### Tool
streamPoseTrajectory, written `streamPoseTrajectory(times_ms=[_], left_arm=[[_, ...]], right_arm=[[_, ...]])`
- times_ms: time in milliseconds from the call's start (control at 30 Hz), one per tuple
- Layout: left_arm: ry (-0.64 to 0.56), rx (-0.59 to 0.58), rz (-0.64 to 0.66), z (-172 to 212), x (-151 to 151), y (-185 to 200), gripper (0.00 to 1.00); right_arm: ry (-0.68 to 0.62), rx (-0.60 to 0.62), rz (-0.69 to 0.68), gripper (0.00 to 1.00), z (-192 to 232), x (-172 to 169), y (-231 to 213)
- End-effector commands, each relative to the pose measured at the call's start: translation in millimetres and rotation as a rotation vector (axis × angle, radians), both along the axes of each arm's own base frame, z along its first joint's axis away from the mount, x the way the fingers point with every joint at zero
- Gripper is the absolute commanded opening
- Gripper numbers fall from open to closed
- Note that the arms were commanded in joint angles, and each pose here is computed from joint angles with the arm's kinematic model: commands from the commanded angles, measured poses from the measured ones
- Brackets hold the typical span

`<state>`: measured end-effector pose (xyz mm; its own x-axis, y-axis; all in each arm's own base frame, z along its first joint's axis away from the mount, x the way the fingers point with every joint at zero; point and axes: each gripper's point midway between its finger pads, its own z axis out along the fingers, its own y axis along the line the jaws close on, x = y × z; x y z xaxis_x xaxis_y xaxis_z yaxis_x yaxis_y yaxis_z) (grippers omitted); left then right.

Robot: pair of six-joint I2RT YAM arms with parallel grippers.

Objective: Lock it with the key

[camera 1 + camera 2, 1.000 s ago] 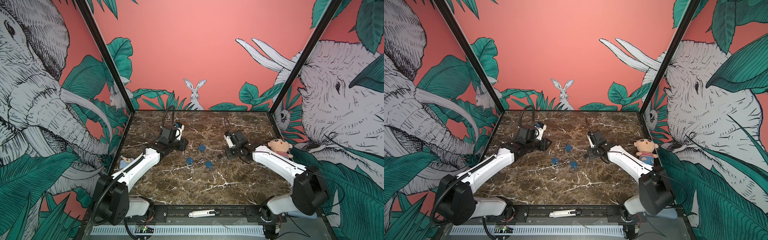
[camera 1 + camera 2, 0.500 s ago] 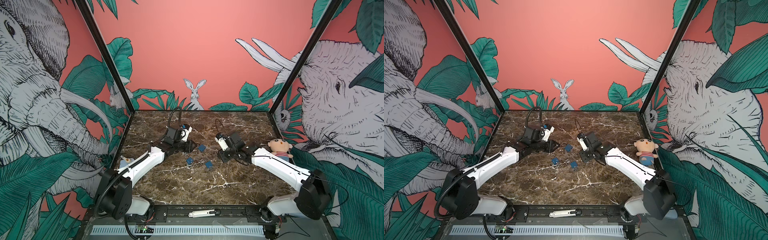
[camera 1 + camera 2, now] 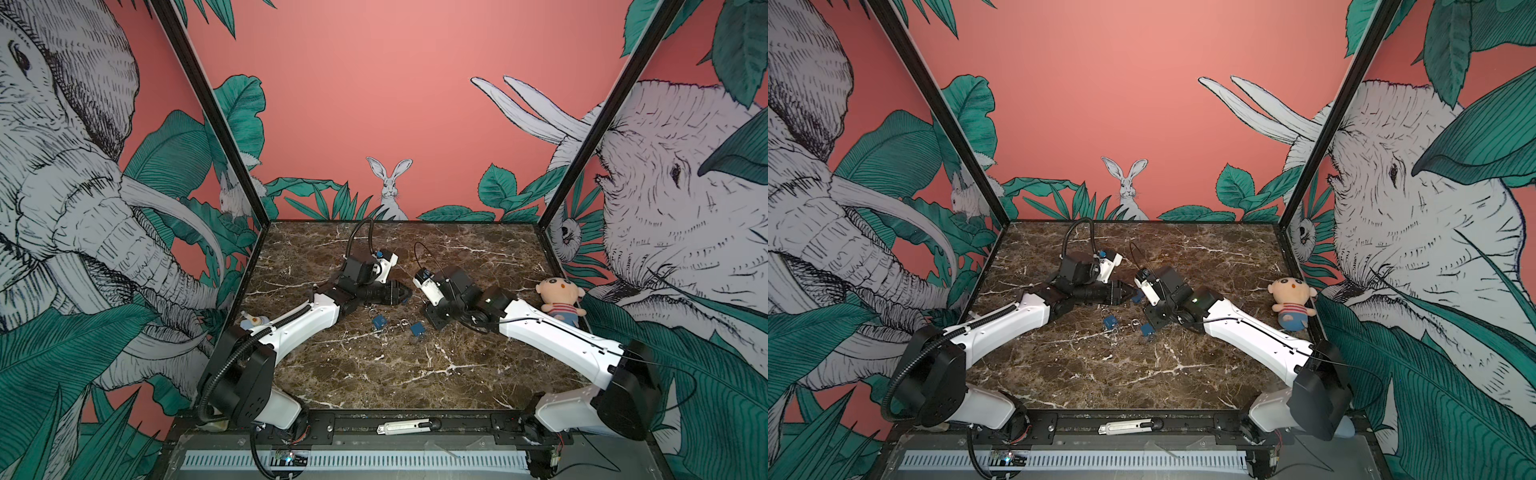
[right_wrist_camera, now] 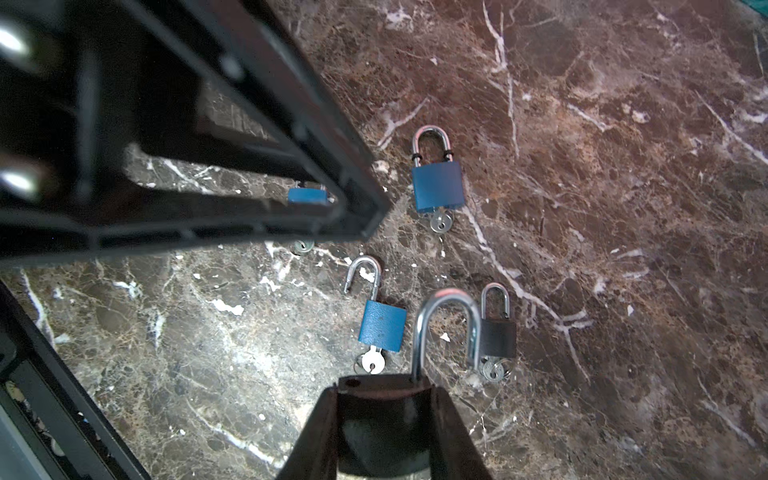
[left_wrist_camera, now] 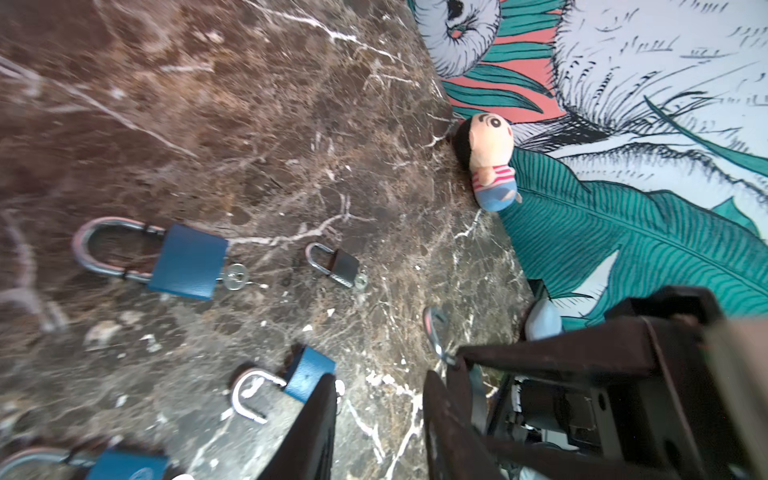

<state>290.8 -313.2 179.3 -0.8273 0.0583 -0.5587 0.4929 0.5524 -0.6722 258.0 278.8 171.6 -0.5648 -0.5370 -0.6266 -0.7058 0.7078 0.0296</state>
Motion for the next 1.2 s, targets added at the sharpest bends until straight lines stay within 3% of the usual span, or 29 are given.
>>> streamPoseTrajectory(times_ms=[0, 300, 1167], left_arm=[[0.026, -0.075, -0.032, 5.3, -5.0, -15.2, 0.37], [0.054, -0.108, -0.075, 3.0, -10.6, -30.0, 0.37], [0.076, -0.099, -0.097, -4.3, -10.3, -35.1, 0.23]], right_arm=[[-0.048, 0.013, 0.011, 0.05, 9.7, 5.4, 11.9], [-0.060, -0.010, 0.022, 0.04, 7.2, 3.6, 17.7], [-0.082, -0.012, 0.029, 0.00, 12.9, 7.0, 21.1]])
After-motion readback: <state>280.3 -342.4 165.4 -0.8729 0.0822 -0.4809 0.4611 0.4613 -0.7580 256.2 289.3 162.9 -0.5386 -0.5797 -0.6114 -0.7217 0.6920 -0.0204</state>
